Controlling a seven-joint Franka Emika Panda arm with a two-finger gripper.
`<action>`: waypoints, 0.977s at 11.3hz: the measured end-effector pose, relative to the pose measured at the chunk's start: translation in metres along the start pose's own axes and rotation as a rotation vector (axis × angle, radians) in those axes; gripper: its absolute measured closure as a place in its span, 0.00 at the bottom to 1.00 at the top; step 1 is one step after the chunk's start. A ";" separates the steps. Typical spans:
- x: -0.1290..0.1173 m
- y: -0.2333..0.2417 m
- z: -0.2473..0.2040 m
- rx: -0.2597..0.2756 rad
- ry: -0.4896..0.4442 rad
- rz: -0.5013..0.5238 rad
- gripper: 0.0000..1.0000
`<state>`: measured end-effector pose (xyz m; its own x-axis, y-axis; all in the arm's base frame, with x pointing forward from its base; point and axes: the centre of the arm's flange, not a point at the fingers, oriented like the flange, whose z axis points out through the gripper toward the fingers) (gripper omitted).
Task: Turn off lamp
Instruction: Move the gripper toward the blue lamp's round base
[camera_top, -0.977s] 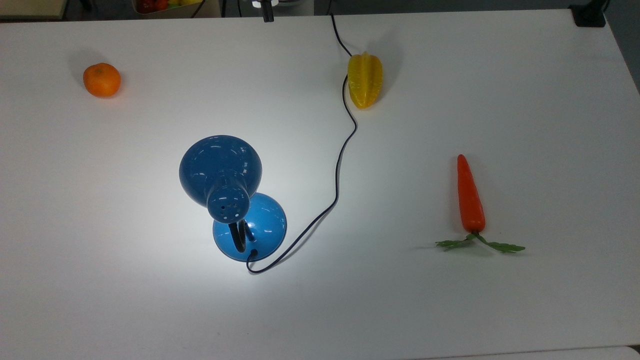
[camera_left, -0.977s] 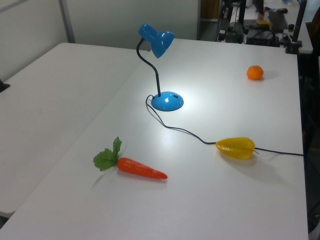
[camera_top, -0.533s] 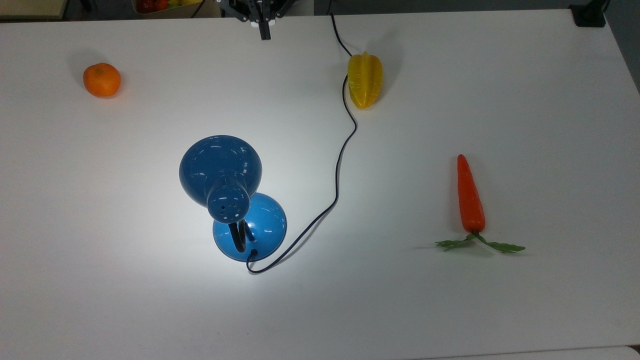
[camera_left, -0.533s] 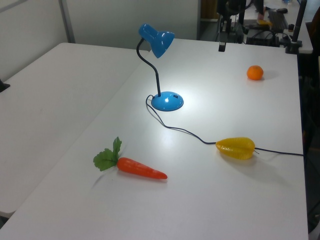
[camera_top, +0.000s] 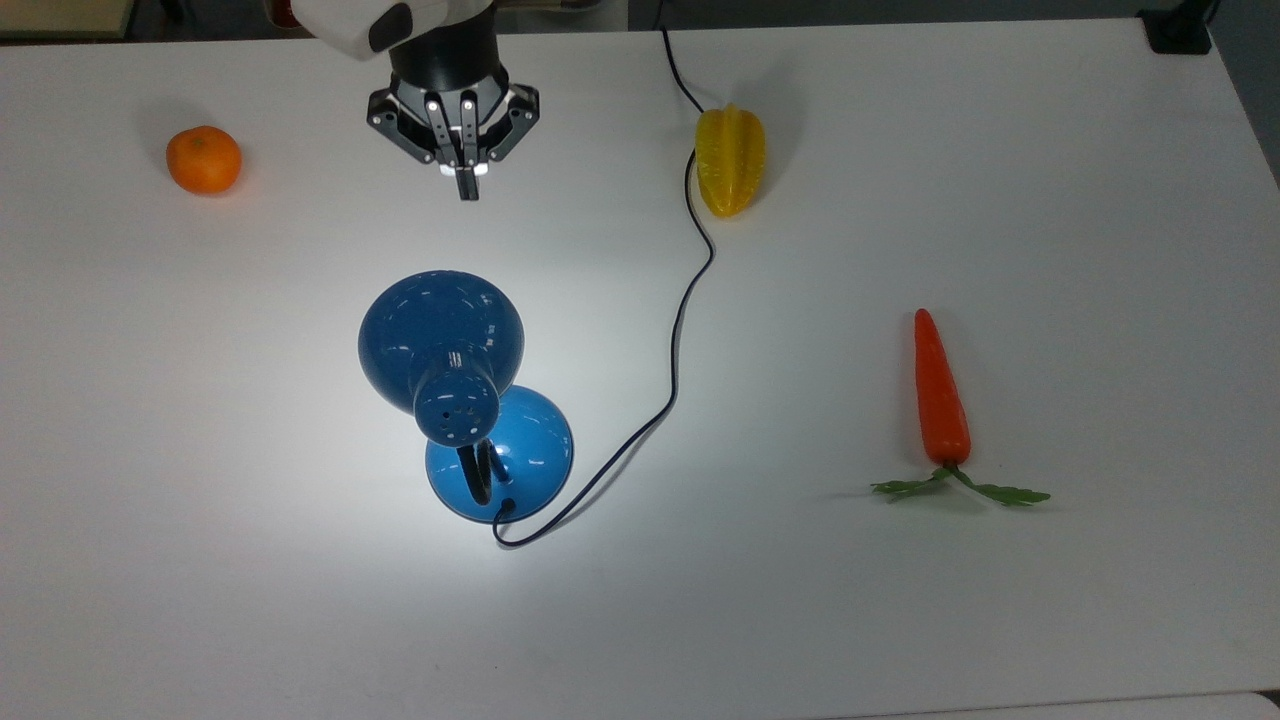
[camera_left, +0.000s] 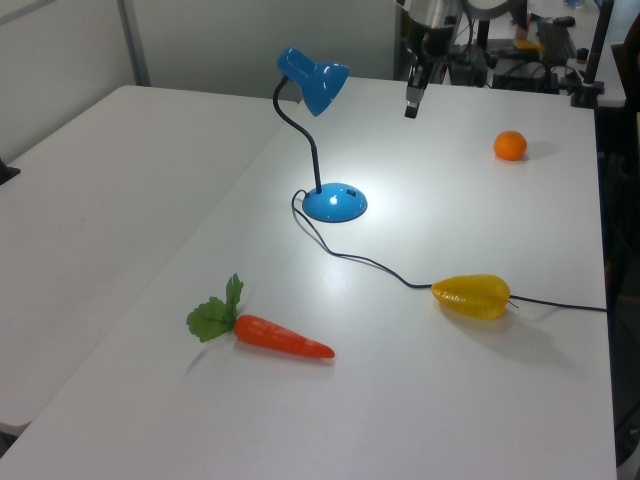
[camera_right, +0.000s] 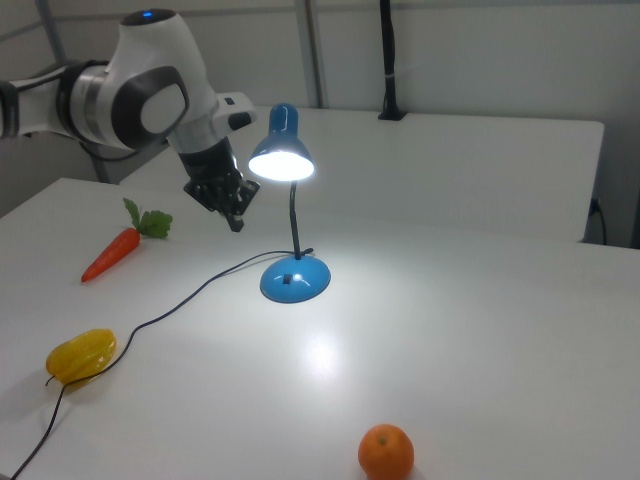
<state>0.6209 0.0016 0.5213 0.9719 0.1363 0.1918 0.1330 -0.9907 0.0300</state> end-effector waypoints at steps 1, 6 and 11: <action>0.006 0.006 0.013 -0.008 0.026 0.005 0.99; 0.020 0.011 0.086 -0.070 0.019 -0.027 0.99; 0.024 0.016 0.145 -0.095 0.001 -0.047 0.99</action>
<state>0.6742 -0.0117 0.3839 0.9648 0.1831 0.1889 0.1598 -0.9782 0.1323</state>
